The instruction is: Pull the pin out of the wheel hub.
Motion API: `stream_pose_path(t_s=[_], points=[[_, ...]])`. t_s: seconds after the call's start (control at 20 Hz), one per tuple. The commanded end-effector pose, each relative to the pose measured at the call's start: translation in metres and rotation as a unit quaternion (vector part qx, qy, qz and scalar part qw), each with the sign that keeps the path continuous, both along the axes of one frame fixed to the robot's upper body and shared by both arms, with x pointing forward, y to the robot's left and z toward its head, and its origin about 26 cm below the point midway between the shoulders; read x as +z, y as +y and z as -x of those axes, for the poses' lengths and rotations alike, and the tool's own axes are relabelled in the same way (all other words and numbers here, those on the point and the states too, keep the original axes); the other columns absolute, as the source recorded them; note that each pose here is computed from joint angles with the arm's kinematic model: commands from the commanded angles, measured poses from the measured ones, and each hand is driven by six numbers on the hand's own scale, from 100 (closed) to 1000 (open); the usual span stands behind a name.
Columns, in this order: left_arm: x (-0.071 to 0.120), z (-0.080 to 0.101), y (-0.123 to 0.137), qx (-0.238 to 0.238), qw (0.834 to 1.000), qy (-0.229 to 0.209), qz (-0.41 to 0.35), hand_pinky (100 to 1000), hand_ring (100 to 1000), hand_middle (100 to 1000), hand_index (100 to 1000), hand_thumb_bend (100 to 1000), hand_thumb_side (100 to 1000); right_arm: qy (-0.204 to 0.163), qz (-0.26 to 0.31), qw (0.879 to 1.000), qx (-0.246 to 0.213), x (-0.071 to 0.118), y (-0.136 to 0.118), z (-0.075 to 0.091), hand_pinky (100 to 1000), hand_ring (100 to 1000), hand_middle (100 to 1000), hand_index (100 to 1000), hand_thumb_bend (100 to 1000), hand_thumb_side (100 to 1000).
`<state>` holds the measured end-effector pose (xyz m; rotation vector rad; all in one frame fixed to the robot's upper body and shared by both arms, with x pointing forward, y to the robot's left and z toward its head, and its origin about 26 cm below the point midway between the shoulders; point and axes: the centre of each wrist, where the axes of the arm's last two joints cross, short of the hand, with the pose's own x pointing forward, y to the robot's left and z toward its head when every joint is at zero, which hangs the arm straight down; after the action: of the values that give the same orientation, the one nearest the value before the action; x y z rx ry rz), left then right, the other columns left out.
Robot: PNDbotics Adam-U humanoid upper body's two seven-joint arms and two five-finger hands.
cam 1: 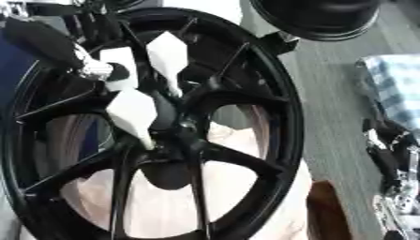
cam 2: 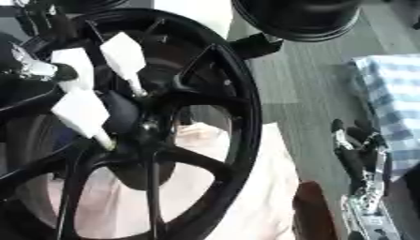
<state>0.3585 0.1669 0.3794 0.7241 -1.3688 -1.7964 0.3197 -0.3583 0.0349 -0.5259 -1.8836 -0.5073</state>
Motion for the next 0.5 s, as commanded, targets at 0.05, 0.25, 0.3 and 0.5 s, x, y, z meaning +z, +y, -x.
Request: stream_pose_path(t_s=[0.05,0.25,0.3,0.5], points=[[0.0057,-0.0004,0.0009,0.027,0.999,0.02,-0.002,729,710,673,812,446,531,-0.014,0.007,1.0,0.004,0.009,-0.0017,-0.0011,682,757,602,734,441,318],[0.0007,-0.0042,-0.0008,0.026,0.999,0.028,-0.012,711,688,650,793,435,498,-0.014,0.006,1.0,0.004,0.009,-0.0015,-0.0013,683,757,602,734,439,321],[-0.0004,-0.005,-0.001,0.026,0.999,0.029,-0.014,707,683,646,790,431,491,-0.014,0.006,1.0,0.004,0.009,-0.0015,-0.0013,683,757,602,734,438,321],[-0.0039,-0.0082,-0.0014,0.027,0.999,0.034,-0.019,686,655,617,766,399,422,-0.014,0.005,1.0,0.004,0.0091,-0.0018,-0.0013,683,757,602,734,437,324]])
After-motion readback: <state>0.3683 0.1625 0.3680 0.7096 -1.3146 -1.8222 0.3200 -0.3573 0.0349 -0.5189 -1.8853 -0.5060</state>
